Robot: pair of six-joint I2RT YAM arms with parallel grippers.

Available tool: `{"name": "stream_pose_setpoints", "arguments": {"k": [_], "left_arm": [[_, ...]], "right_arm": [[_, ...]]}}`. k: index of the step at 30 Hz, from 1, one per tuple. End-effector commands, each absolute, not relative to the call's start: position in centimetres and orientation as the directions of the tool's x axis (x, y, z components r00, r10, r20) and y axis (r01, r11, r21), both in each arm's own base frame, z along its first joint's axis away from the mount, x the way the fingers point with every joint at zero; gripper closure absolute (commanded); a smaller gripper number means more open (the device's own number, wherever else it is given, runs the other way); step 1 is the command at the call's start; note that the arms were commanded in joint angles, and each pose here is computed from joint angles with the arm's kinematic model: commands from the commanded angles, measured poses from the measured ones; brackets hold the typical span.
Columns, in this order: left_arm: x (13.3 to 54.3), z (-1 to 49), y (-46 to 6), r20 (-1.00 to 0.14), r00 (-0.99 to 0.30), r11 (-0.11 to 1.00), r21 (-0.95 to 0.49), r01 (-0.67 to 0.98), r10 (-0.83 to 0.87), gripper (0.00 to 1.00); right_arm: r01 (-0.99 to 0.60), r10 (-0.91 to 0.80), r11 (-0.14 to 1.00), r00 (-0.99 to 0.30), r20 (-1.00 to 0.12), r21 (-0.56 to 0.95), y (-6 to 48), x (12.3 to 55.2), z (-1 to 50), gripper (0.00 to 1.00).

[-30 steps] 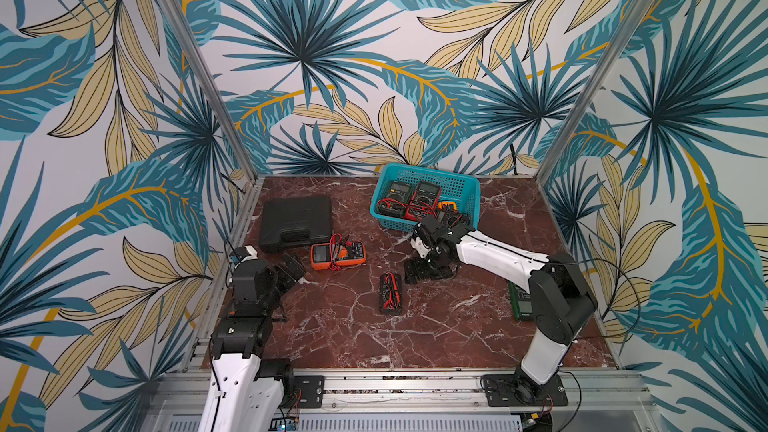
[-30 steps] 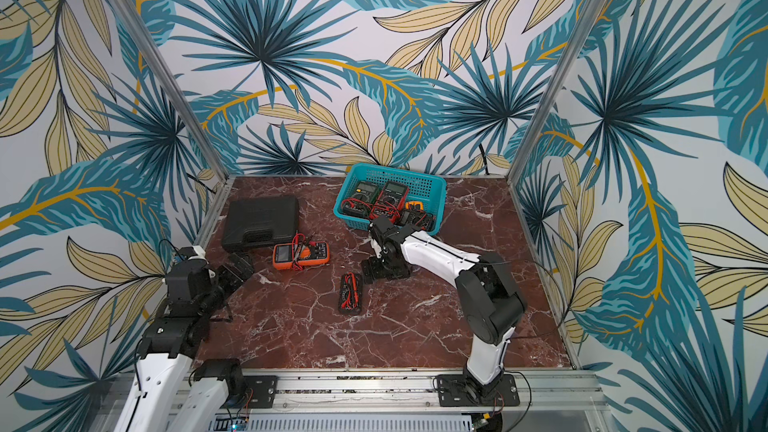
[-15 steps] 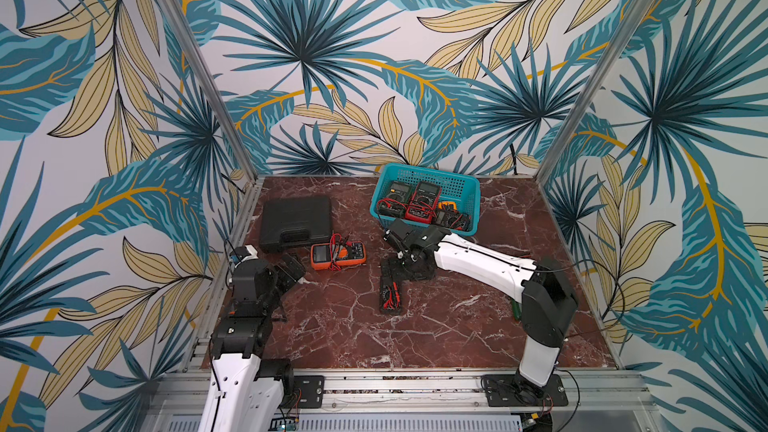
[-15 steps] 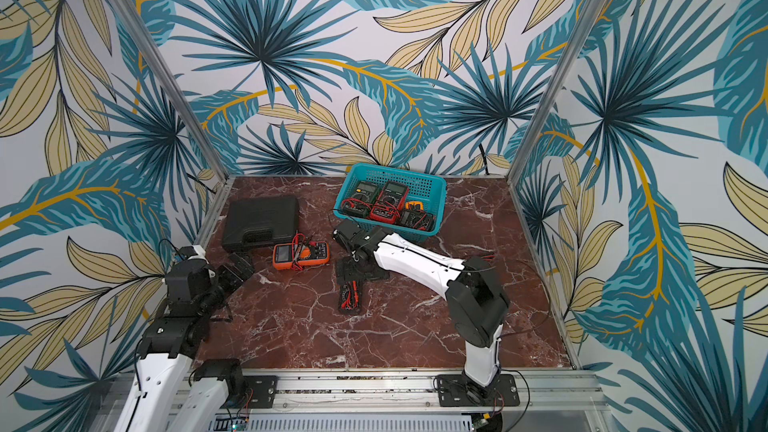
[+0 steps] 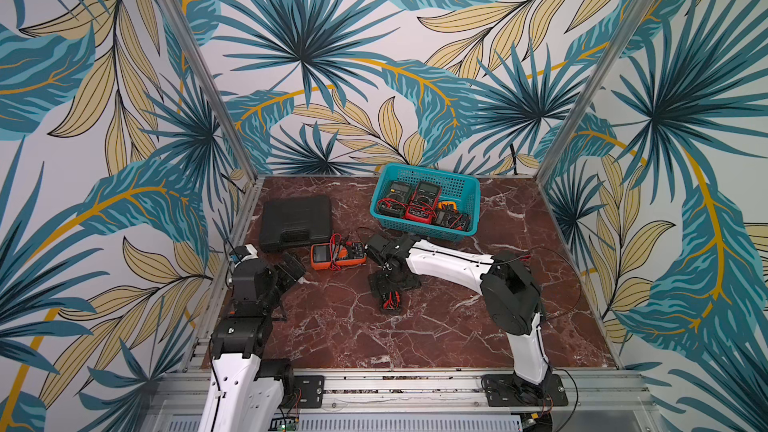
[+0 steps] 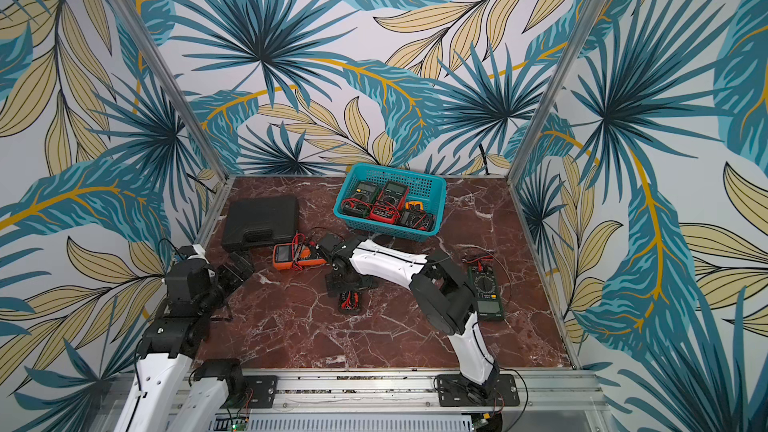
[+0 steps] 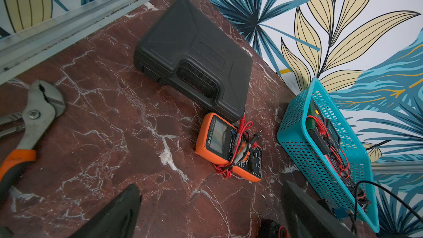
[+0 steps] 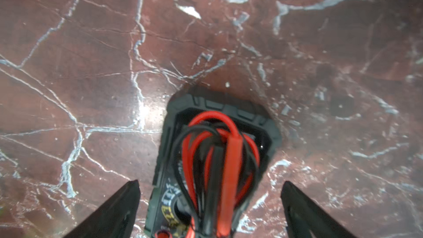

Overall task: Put the multimeter into the basket
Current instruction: Pick up the multimeter from the center of the board.

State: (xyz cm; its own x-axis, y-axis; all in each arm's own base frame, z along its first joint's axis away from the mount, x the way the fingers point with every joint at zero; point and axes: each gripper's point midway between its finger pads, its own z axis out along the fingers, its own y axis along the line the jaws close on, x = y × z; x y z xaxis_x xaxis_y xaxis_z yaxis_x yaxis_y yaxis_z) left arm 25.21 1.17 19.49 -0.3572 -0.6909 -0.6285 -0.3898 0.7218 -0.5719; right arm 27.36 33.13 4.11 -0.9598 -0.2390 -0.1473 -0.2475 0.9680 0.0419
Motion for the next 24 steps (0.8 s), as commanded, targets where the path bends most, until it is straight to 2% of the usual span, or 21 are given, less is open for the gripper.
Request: {"name": "stream_pose_setpoints", "arguments": {"k": [1, 10, 12, 14, 16, 21, 24], "left_arm": [[25.5, 19.3, 1.4, -0.641, -0.345, 0.726, -0.570, -0.385, -0.686, 0.00], [25.5, 19.2, 1.5, -0.640, -0.342, 0.723, -0.570, -0.390, -0.689, 0.00], [25.5, 19.3, 1.5, -0.640, -0.341, 0.723, -0.571, -0.388, -0.688, 0.00], [25.5, 19.5, 1.5, -0.641, -0.340, 0.724, -0.572, -0.386, -0.688, 0.00], [25.4, 19.6, 1.5, -0.643, -0.338, 0.724, -0.571, -0.387, -0.688, 0.00], [25.1, 19.6, 1.7, -0.645, -0.331, 0.722, -0.569, -0.394, -0.689, 0.00], [25.0, 19.6, 1.7, -0.647, -0.328, 0.722, -0.567, -0.397, -0.688, 0.00]], "right_arm": [[-0.281, -0.280, 0.960, -0.954, -0.102, -0.011, 32.9, 26.9, 2.6, 0.05], [-0.403, -0.406, 0.913, -0.912, -0.052, -0.055, 33.1, 26.3, 1.1, 0.20], [-0.436, -0.439, 0.898, -0.898, -0.041, -0.063, 32.9, 26.2, 0.8, 0.29], [-0.474, -0.477, 0.877, -0.878, -0.033, -0.080, 32.7, 26.2, 0.6, 0.45], [-0.520, -0.525, 0.848, -0.851, -0.029, -0.101, 32.3, 26.3, 0.6, 0.55], [-0.656, -0.668, 0.741, -0.743, -0.050, -0.147, 31.9, 27.1, 2.2, 0.73], [-0.744, -0.768, 0.638, -0.633, -0.093, -0.200, 31.8, 28.1, 5.0, 0.77]]}}
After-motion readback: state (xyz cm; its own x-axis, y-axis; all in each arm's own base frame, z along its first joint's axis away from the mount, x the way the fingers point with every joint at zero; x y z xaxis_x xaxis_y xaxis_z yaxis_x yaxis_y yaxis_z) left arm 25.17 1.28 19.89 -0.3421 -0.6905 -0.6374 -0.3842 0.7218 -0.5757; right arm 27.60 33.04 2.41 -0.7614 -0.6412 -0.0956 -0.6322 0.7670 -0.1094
